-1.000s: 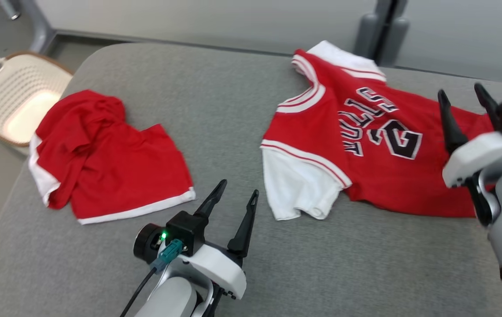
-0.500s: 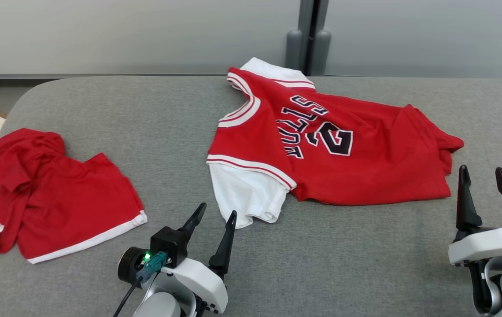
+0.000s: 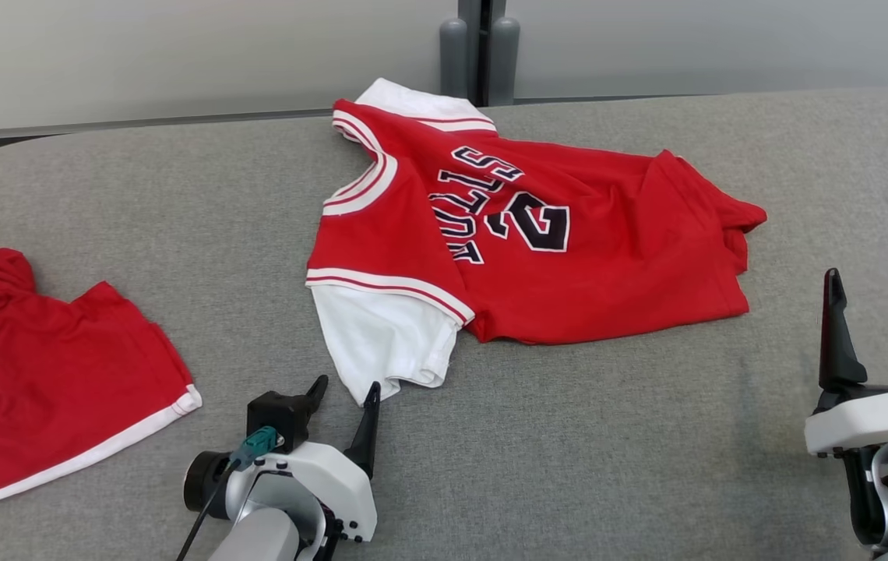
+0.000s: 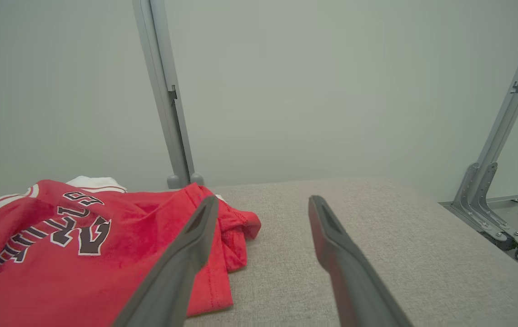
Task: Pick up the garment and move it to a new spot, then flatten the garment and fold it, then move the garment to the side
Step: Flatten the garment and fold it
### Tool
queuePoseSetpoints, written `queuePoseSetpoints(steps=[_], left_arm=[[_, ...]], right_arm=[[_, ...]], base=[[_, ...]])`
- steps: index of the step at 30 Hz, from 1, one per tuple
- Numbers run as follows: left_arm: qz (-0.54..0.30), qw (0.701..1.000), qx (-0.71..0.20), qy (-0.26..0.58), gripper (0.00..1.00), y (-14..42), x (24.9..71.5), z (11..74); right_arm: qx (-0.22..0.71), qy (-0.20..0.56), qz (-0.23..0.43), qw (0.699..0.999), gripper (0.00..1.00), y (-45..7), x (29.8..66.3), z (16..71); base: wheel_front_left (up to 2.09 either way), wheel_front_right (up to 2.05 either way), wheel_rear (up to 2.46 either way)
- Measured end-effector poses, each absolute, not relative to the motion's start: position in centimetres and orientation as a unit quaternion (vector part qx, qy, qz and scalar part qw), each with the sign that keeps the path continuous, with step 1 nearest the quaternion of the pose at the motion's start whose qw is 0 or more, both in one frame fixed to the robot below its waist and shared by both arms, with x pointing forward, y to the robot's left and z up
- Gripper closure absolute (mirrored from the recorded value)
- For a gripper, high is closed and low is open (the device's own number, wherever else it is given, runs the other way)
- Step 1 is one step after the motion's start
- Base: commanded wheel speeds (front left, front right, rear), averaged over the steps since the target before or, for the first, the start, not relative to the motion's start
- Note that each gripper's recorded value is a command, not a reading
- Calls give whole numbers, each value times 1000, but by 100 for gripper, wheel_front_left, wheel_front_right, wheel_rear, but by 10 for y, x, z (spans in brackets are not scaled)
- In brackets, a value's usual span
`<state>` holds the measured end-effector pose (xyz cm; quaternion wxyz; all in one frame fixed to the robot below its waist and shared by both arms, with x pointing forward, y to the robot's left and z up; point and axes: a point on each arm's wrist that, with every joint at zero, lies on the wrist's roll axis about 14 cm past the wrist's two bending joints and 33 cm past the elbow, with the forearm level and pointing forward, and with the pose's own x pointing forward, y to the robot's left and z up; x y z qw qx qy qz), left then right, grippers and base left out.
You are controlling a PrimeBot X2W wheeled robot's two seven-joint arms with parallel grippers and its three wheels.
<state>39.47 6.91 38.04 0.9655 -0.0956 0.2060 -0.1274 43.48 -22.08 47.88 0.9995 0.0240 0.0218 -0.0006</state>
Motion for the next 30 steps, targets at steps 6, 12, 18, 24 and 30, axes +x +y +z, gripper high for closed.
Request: queuePoseSetpoints(steps=[6,12,18,24,30], left_arm=[[-145,952,-93,251,30,61,391,364],[-151,952,-99,245,100,59,391,368],[-119,969,-117,184,100,75,404,393],[-77,983,-138,89,100,102,425,445],[-36,989,-141,19,100,131,426,482]], right_arm=[[20,28,-9,999,0,-227,431,475],[15,35,-3,999,0,-222,433,472],[18,61,13,998,0,-208,436,458],[27,95,17,995,0,-197,439,440],[38,130,9,991,0,-193,441,422]], base=[[0,0,0],[0,0,0],[0,0,0],[0,0,0],[0,0,0]])
